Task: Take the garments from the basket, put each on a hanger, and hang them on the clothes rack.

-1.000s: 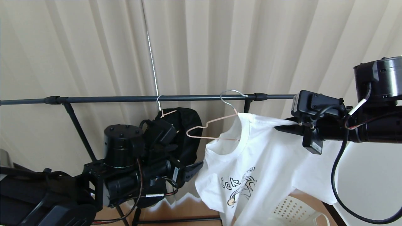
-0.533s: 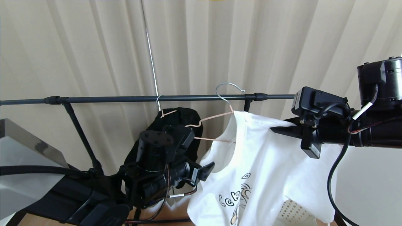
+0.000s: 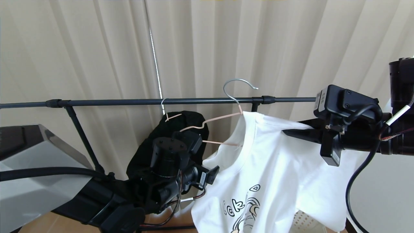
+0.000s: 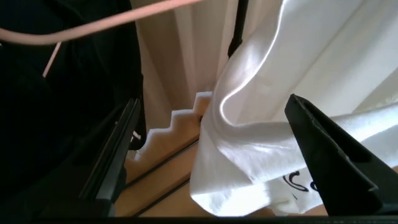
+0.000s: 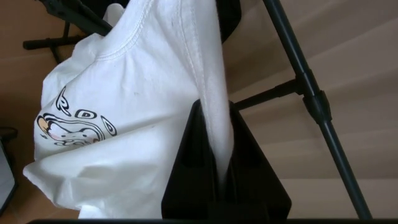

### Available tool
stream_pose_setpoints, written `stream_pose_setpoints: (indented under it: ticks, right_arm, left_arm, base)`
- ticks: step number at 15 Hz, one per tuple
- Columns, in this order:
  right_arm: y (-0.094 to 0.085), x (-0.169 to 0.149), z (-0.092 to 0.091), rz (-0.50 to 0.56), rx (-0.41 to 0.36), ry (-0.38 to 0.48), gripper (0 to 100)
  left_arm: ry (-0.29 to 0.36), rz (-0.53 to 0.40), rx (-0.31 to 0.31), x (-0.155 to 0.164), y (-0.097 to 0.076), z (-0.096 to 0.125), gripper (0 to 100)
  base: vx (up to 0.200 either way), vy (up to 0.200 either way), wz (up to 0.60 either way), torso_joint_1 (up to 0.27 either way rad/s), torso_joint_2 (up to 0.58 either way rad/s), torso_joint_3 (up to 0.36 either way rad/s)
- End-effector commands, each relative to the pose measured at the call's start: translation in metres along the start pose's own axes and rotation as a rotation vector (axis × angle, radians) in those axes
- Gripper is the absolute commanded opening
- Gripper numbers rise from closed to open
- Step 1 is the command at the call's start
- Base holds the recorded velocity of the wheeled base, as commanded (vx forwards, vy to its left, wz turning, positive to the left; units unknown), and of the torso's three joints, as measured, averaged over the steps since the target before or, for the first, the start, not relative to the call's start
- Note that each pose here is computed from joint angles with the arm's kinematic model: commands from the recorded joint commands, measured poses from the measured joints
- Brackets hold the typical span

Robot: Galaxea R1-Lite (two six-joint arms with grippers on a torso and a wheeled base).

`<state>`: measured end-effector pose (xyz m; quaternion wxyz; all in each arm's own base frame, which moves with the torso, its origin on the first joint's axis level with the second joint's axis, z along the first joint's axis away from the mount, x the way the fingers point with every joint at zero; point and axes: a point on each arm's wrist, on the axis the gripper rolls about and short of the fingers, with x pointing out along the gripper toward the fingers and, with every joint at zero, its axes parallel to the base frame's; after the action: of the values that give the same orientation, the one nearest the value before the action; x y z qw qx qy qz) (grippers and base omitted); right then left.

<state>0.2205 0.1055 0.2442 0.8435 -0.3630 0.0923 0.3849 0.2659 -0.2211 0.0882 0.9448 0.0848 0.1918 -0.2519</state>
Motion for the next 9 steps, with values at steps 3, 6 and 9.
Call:
stream_pose_setpoints:
  ticks: [3, 6, 9]
  right_arm:
    - [0.0045, -0.0104, -0.0004, -0.008, -0.004, -0.01, 0]
    - [0.0064, -0.0129, -0.0014, -0.007, -0.004, -0.009, 0]
    - [0.0033, -0.0158, -0.0028, -0.025, 0.001, -0.006, 0]
  left_arm:
    - [0.019, 0.008, 0.0, 0.0087, 0.0002, -0.0059, 100]
    - [0.011, 0.009, -0.004, 0.009, 0.0006, -0.0038, 100]
    - [0.01, 0.024, -0.007, 0.0092, 0.0045, -0.0034, 0]
  base:
    - [0.0, 0.0, 0.0, 0.0, 0.0, 0.0]
    - [0.0, 0.0, 0.0, 0.0, 0.0, 0.0]
    - [0.0, 0.0, 0.0, 0.0, 0.0, 0.0]
